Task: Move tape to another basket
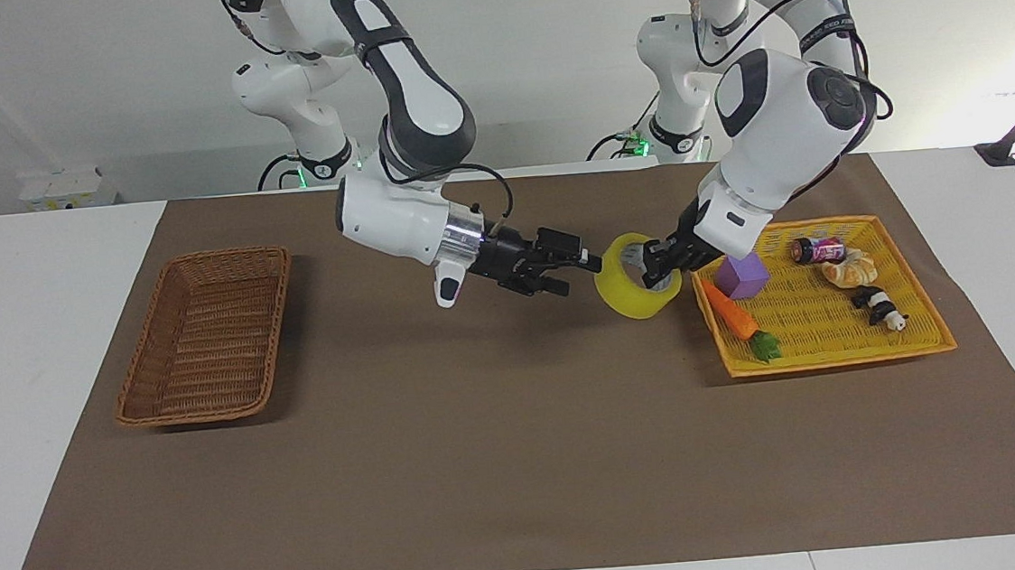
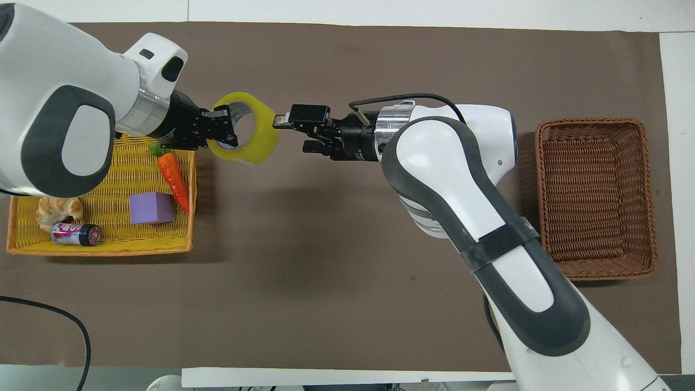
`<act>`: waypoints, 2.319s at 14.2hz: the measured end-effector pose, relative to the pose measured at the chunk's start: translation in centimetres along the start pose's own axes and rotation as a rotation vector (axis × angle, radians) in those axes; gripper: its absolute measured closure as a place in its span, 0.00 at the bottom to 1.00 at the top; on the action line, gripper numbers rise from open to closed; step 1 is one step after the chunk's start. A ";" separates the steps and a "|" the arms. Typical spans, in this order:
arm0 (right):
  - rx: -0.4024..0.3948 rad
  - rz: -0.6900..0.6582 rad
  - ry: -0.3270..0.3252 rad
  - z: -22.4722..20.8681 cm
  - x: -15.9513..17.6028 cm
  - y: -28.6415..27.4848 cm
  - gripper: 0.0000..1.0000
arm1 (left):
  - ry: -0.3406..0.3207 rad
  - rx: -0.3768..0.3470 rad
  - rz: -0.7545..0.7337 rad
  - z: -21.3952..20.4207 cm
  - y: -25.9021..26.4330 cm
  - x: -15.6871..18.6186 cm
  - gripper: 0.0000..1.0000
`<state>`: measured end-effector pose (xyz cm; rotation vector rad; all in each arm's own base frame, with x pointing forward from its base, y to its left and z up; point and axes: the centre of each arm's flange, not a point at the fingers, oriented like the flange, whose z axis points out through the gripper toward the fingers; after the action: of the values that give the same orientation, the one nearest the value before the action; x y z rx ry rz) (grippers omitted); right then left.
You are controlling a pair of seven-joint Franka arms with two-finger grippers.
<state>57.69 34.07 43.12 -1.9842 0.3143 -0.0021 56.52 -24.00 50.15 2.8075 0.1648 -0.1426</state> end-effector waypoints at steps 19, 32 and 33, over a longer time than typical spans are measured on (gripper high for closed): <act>-0.040 -0.104 0.021 2.1 -2.3 -2.8 0.00 | -0.011 0.003 0.011 0.3 0.5 -0.4 0.78; -0.046 -0.113 0.017 2.1 -2.4 -2.9 0.46 | -0.028 0.010 0.010 1.0 0.4 -0.7 0.78; -0.047 -0.113 0.016 2.1 -2.3 -2.8 0.46 | -0.029 0.009 0.011 1.0 0.5 -0.7 0.74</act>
<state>56.35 37.61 45.09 -2.0467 0.2140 -0.0840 55.80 -24.82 49.48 2.8135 0.1420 -0.1811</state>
